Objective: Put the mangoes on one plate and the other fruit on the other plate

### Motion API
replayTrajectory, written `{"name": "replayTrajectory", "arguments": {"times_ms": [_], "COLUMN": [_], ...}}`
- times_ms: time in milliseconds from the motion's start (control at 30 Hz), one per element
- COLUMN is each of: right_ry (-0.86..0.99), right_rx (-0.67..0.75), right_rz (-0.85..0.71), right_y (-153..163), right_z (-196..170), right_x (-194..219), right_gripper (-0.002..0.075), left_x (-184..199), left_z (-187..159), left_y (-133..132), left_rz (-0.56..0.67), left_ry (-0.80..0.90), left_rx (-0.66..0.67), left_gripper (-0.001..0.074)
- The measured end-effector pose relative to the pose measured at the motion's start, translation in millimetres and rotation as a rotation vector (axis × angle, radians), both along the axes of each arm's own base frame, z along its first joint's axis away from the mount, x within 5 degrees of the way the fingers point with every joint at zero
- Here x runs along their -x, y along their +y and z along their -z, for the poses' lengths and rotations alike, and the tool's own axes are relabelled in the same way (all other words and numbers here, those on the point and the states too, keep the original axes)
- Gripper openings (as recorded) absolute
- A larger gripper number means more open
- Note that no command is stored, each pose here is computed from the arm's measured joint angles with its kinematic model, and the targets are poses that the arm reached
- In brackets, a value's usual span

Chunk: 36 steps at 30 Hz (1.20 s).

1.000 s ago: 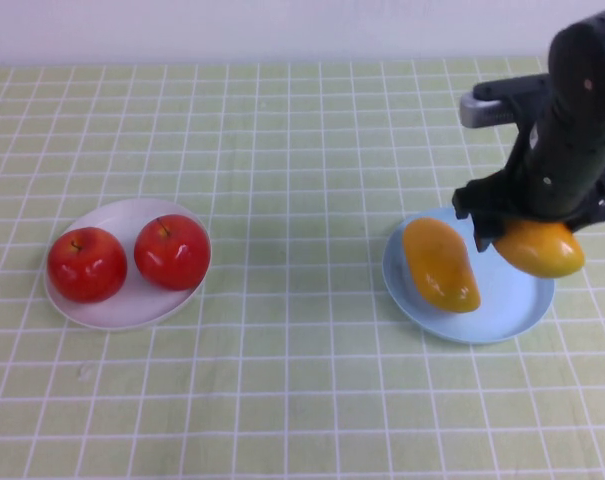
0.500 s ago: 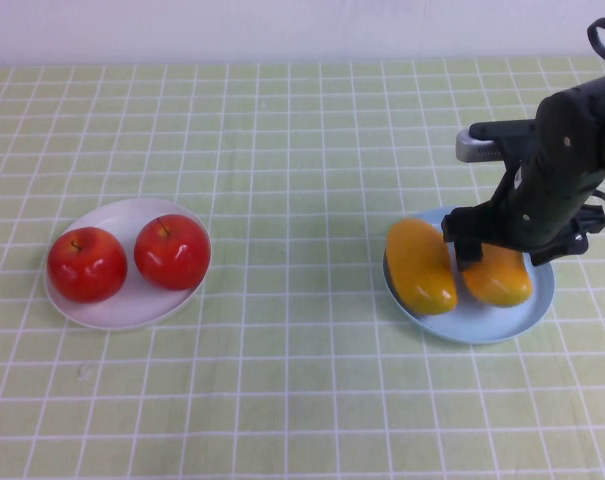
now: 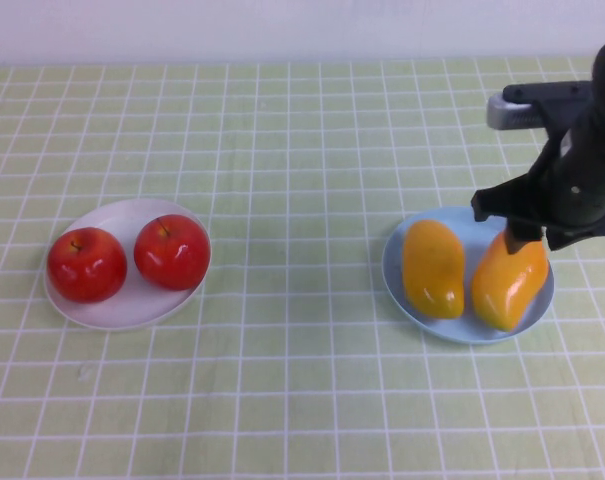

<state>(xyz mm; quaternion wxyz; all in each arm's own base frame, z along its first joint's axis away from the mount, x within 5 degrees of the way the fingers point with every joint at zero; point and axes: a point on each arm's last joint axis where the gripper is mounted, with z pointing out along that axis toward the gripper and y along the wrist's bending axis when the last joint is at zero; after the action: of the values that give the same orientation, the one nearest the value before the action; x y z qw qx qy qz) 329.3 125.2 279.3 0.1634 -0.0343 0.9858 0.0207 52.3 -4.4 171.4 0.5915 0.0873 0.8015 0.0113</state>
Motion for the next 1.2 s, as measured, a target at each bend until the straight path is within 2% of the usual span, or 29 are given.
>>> {"name": "replayTrajectory", "arguments": {"times_ms": [100,167,233,467,733,1033,1200], "right_ry": [-0.014,-0.029,-0.057,-0.147,-0.196,-0.424,-0.648], "right_rx": [-0.003,-0.006,-0.019,-0.124,-0.165,-0.163,-0.155], "right_rz": [-0.034,-0.059,-0.084,-0.181,-0.243,-0.230,-0.072], "right_y": [-7.4,-12.3,-17.3,-32.6,-50.3,-62.5,-93.6], "right_z": [-30.1,-47.2,-63.9,-89.4,-65.4,-1.8,44.5], "right_x": [22.0,35.6,50.7,113.6,169.1,181.7,204.0], "right_gripper": [0.0118,0.0042,0.0009,-0.0013,-0.0014,-0.0015,-0.0015], "left_x": [0.0,0.0,0.0,0.0,0.0,0.0,0.0], "left_z": [0.0,0.0,0.0,0.0,0.0,0.0,0.0], "left_y": [0.0,0.0,0.0,0.0,0.0,0.0,0.0], "left_rz": [0.000,0.000,0.000,0.000,0.000,0.000,0.000], "left_ry": [0.000,0.000,0.000,0.000,0.000,0.000,0.000], "left_rx": [0.000,0.000,0.000,0.000,0.000,0.000,0.000], "left_gripper": [0.0003,0.0003,0.0003,0.0003,0.0003,0.0003,0.0003]}}
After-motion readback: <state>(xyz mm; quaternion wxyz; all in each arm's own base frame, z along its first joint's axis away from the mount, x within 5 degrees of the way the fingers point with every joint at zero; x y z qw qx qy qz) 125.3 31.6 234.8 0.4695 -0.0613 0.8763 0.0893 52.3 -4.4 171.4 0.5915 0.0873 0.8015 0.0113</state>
